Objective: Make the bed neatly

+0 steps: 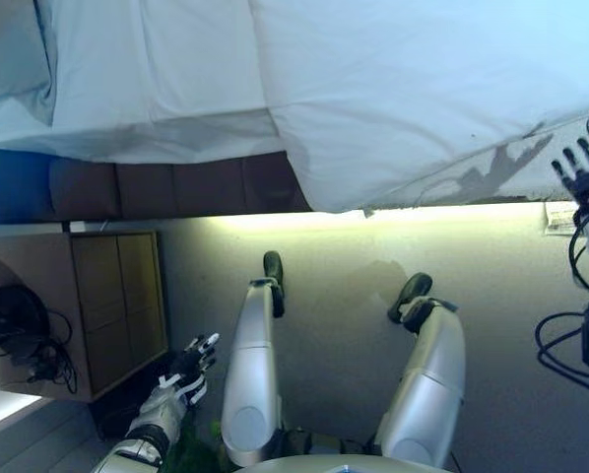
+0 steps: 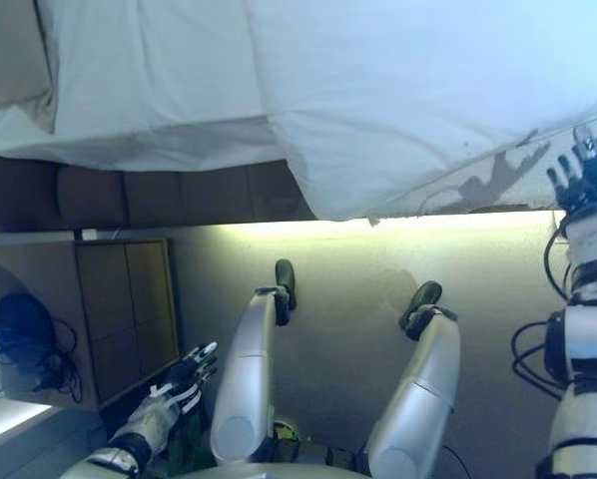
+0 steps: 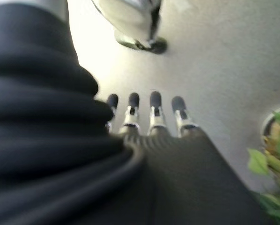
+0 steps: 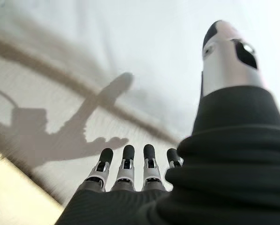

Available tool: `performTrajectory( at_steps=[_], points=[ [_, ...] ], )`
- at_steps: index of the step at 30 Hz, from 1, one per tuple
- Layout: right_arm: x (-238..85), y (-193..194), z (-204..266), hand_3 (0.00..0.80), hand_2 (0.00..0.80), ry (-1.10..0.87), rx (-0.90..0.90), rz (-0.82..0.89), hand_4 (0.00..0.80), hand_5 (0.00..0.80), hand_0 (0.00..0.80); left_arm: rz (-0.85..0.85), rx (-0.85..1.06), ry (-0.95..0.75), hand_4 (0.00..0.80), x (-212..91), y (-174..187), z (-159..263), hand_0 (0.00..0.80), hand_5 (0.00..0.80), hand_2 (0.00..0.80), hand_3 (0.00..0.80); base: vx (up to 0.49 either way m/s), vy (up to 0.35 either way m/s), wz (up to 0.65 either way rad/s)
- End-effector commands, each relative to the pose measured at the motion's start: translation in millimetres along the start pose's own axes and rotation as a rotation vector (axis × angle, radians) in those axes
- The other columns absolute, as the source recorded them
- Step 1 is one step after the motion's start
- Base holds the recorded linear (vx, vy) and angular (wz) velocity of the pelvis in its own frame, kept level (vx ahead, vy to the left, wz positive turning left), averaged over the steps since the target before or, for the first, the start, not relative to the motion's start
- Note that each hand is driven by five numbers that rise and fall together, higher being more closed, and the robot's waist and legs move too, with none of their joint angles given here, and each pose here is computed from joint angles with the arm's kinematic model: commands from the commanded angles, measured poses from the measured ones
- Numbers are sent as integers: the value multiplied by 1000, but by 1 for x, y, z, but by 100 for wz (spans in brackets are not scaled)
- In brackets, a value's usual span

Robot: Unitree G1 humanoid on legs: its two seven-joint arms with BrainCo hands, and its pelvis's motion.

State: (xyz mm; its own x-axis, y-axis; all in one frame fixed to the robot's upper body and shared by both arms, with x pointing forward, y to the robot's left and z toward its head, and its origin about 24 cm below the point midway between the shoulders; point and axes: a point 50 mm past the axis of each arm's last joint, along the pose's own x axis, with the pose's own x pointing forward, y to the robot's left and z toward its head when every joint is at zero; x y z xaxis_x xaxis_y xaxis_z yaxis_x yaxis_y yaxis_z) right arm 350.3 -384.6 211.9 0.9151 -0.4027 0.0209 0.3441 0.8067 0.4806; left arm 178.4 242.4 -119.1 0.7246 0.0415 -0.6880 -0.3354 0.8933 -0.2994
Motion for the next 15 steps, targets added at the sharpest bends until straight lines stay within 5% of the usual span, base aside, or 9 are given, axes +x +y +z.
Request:
performTrajectory(
  at_steps=[1, 15],
  points=[
    [-1, 9, 36, 0, 0, -73, -124, 27, 0, 0, 0, 77, -29, 14, 0, -22, 36, -19, 0, 0, 0, 0, 73, 56, -6],
    [0, 44, 70, 0, 0, -131, -202, 117, 0, 0, 0, 68, -44, 45, 0, -44, 54, -42, 0, 0, 0, 0, 39, 12, 0]
  ],
)
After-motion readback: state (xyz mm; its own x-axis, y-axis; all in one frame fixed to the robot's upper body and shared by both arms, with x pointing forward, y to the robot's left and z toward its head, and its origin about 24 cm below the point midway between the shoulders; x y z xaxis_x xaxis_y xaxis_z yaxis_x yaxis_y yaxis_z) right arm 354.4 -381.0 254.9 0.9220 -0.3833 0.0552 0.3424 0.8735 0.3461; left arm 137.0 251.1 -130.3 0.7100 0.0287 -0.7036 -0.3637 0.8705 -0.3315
